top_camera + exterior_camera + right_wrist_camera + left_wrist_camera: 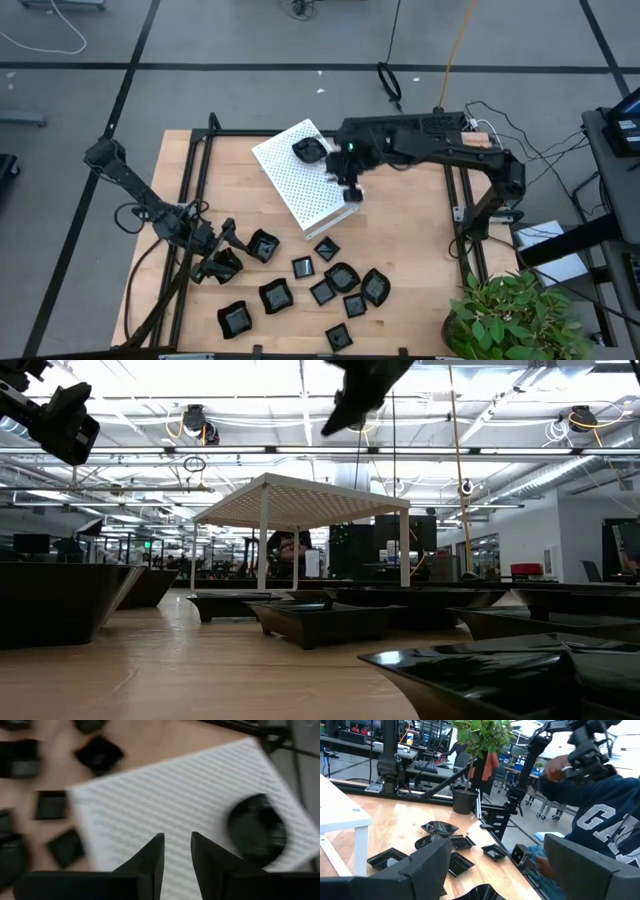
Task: Pick & Place Mini shaped plates
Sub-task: Stack the leaf-shaped plate on top of the stacked leaf-shaped plates on the shelf
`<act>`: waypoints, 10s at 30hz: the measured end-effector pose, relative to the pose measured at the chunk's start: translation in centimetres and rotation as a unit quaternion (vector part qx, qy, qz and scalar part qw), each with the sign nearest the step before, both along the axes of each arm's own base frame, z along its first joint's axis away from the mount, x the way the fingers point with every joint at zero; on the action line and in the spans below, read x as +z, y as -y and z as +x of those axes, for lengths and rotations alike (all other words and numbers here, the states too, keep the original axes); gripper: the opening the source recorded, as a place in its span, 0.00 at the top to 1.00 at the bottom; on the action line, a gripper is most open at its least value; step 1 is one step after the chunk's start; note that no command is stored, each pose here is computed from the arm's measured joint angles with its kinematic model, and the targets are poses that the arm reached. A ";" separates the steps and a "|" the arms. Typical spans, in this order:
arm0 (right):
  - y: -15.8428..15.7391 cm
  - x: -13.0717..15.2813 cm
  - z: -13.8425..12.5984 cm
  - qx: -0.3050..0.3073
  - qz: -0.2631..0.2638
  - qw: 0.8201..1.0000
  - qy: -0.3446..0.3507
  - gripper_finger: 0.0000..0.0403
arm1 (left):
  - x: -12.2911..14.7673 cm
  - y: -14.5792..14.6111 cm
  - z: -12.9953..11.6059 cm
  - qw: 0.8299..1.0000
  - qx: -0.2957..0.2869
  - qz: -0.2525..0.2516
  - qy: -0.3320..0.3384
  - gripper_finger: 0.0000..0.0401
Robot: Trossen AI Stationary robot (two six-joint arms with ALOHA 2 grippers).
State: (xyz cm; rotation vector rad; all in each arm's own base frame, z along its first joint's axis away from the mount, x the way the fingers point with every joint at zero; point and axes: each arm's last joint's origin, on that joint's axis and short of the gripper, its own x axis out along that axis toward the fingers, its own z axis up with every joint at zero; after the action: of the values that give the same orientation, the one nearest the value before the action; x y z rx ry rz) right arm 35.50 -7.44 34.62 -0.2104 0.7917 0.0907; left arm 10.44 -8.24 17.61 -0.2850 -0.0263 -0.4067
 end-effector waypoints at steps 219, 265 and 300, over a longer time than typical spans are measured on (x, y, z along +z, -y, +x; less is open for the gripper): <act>-7.6 -11.6 -16.6 -0.164 0.078 0.964 0.195 0.82 | 0.0 0.0 0.0 1.000 0.000 0.000 0.000 0.19; -7.4 -17.3 -23.9 -0.093 -0.013 0.910 0.403 0.82 | 0.0 0.0 0.0 1.000 0.000 0.000 0.000 0.19; -7.4 -16.9 -24.2 -0.081 -0.042 0.904 0.418 0.82 | 0.4 -0.3 0.1 0.998 0.049 0.034 0.034 0.19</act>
State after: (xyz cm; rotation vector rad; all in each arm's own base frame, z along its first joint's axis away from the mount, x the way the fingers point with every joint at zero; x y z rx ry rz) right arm 11.29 -0.04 17.72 -0.2372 -0.0503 -0.1869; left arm 10.49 -7.97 18.05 -0.2012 -0.0917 -0.3183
